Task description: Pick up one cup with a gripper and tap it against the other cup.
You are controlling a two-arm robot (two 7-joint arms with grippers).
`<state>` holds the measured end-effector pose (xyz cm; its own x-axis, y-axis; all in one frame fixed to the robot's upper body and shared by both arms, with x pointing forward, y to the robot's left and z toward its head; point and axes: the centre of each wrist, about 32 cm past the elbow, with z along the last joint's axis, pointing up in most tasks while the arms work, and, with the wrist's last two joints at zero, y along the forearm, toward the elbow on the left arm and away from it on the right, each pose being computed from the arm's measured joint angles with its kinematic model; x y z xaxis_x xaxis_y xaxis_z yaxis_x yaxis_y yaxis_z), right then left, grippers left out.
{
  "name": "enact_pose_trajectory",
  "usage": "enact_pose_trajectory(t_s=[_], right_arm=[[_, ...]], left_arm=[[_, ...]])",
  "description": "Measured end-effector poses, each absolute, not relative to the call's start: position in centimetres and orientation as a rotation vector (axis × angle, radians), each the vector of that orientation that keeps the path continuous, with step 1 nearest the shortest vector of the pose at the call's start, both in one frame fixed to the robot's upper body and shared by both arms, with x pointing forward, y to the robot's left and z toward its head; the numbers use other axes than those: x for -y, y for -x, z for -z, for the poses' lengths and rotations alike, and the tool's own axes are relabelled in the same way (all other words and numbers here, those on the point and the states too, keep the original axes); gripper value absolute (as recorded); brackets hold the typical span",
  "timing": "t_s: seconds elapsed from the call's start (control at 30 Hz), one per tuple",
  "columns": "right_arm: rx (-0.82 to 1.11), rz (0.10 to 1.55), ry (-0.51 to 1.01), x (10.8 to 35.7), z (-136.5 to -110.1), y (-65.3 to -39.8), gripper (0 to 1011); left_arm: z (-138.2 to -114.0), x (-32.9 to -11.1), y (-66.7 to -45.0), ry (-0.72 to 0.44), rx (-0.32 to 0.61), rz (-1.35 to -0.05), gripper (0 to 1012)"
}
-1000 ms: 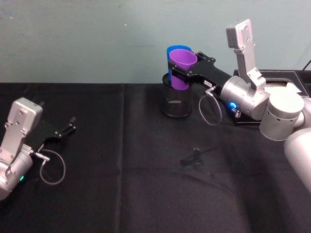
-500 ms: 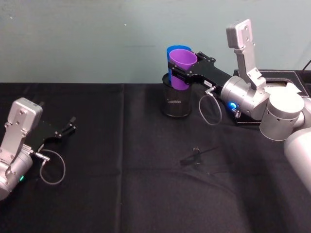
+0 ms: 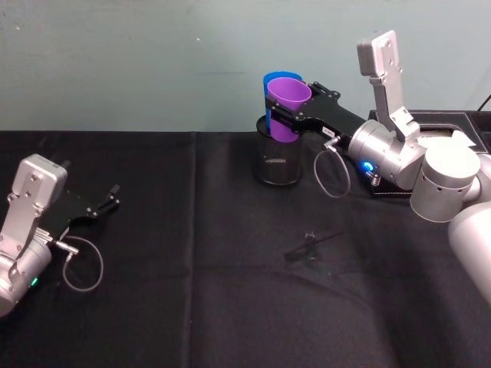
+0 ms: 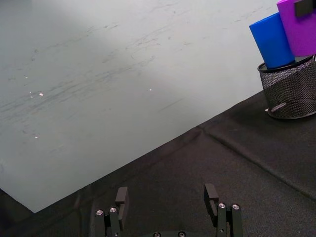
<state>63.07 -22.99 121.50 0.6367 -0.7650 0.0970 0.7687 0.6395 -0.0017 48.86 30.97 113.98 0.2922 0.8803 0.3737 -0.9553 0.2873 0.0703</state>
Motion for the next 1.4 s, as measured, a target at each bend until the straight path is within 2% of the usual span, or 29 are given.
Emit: enact_pose_trajectory(t_s=[1.13,1.4], right_arm=[[0.092,0.876,0.043,23.0,-121.5,-63.0,726],[0.094,0.856,0.029,22.9,-121.6,-61.4,726]], left_arm=[[-114.0,-31.0,-48.9,-0.304,0.285,-1.248,1000],[-114.0,-31.0,-48.9,-0.304,0.285,-1.248,1000]])
